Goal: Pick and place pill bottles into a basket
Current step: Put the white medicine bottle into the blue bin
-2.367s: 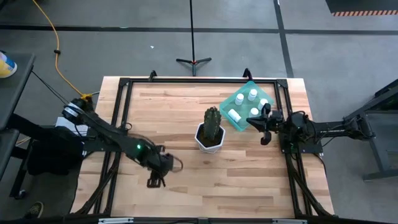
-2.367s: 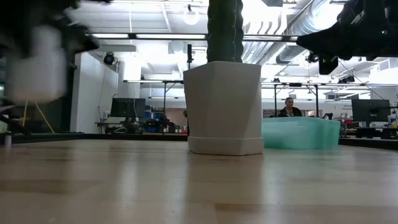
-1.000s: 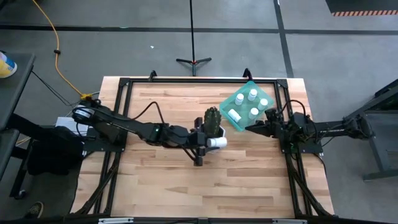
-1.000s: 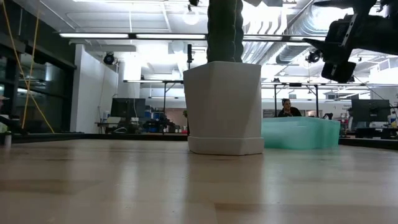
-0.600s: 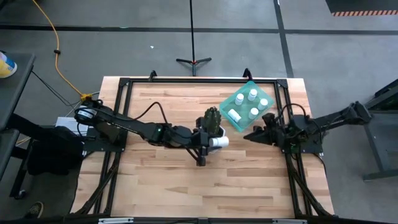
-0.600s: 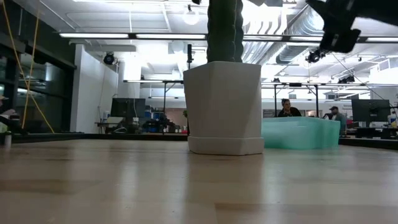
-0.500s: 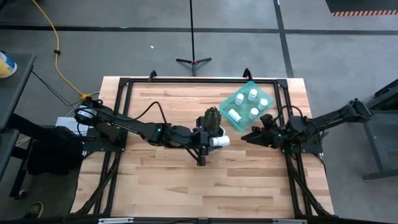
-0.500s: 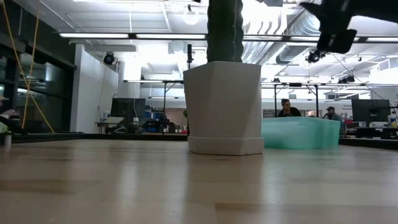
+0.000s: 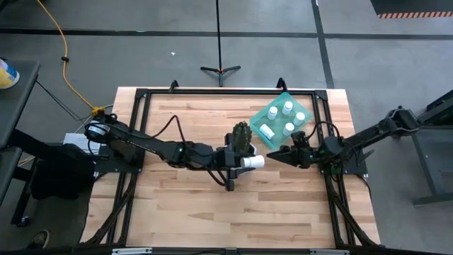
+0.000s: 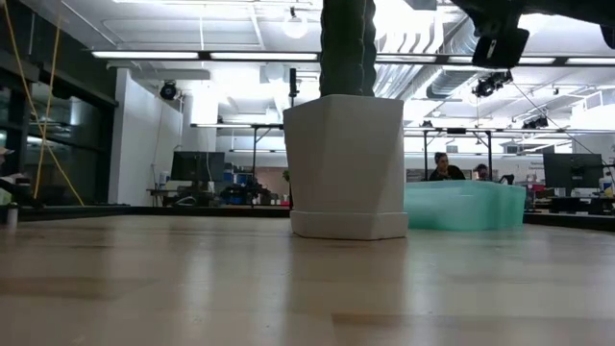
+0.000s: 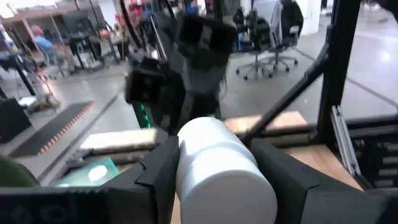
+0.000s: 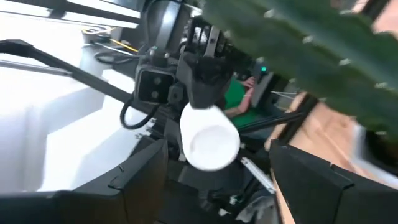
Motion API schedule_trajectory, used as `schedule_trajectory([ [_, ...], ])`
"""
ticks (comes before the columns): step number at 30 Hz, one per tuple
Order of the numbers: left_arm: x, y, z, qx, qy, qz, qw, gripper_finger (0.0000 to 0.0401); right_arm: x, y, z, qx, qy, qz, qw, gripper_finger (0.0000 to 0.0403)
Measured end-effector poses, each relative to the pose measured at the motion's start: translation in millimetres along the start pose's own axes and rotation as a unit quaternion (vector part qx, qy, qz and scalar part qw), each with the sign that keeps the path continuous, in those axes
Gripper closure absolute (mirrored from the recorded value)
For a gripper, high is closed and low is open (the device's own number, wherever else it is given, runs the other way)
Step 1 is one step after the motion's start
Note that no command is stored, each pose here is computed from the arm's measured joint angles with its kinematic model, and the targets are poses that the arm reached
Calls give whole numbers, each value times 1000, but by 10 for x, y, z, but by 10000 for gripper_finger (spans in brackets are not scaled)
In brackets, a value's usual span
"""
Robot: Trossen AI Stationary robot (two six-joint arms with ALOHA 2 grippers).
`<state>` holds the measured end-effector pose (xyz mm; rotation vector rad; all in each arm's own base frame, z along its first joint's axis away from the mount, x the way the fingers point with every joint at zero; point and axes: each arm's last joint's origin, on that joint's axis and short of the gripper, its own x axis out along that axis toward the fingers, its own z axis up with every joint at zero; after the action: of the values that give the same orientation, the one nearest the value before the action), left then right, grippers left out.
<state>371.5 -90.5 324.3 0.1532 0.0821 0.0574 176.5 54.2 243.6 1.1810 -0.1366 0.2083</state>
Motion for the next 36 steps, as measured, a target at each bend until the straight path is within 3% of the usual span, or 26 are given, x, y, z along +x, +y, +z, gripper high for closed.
schedule_trajectory([
  [16, 23, 0, 49, -1, -38, 3, 999, 187, 395, 134, -112, -28, -1, 12, 1000, 130],
  [36, 56, -4, 39, 8, -52, -28, 998, 187, 410, 155, -99, -26, -21, 25, 999, 150],
])
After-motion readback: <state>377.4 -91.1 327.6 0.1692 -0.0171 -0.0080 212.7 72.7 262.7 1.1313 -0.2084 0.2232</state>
